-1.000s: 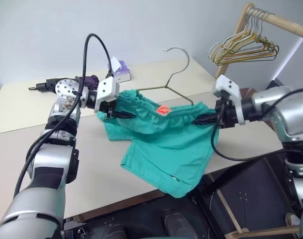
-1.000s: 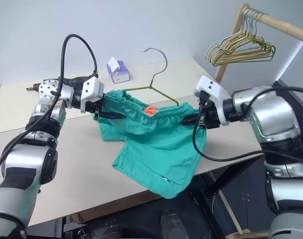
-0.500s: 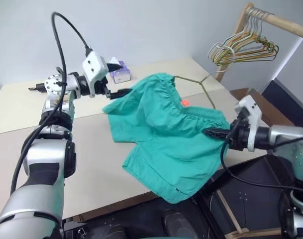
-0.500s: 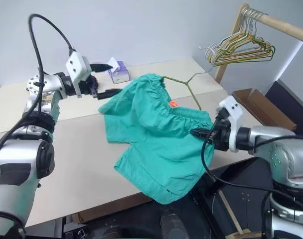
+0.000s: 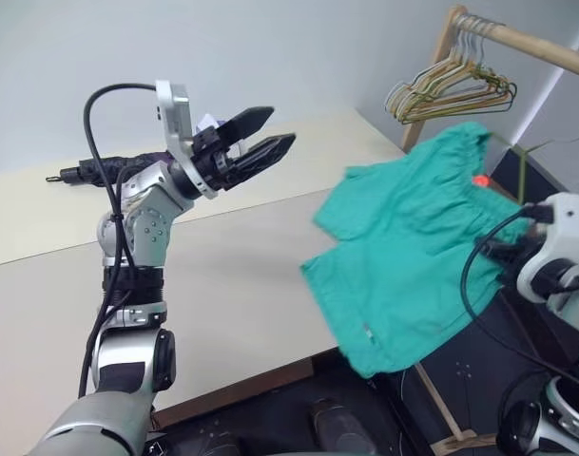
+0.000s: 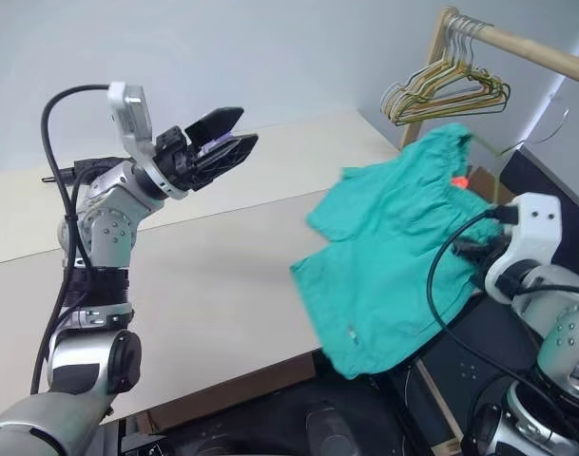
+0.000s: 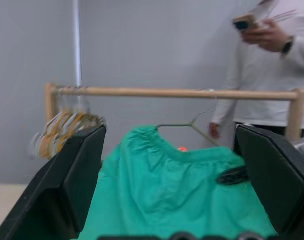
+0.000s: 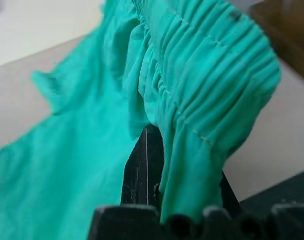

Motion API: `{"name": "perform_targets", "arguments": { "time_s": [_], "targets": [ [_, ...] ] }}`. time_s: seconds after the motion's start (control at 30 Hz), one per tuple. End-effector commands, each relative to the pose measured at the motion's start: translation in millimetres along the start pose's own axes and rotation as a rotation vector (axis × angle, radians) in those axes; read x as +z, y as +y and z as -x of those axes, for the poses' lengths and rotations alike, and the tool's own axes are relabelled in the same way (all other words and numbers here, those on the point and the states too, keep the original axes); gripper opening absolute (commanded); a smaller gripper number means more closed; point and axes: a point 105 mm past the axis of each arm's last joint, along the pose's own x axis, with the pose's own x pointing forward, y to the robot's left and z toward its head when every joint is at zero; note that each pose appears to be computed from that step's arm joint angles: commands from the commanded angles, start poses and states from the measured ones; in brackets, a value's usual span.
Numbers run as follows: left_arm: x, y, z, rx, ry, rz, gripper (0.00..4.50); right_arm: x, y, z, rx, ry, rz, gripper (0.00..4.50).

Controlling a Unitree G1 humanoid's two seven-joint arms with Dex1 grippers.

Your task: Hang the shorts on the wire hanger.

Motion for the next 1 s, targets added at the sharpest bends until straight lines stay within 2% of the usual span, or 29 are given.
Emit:
{"name": "perform_targets", "arguments": {
  "time_s": [0.03, 0.2, 0.4, 0.53, 0.7, 1.0],
  "targets": [
    [9.8, -9.1, -0.2, 0.001, -0.02, -0.01, 4.48, 23.6, -27.8, 3.9, -0.149, -0.051, -0.067, 0.0],
    [6.3, -10.3, 2.2, 0.025, 0.003, -0.039, 4.48, 42.2, -61.6, -0.4, -0.278, -0.045, -0.2, 0.0],
    [-3.8, -1.8, 6.1, 0.089, 0.067, -0.095, 4.48, 54.1, -90.2, -12.0, -0.355, -0.037, -0.299, 0.0],
    [-3.6, 1.8, 8.7, 0.113, 0.074, -0.11, 4.48, 58.4, -96.5, -17.5, -0.36, -0.027, -0.344, 0.0],
    [-3.3, 2.6, 10.4, 0.122, 0.078, -0.121, 4.48, 46.9, -100.9, -26.1, -0.378, 0.03, -0.37, 0.0],
    [-0.4, -0.1, 12.0, 0.122, 0.084, -0.145, 4.5, 52.6, -85.2, -24.6, -0.378, -0.026, -0.274, 2.84]
  ]
}}
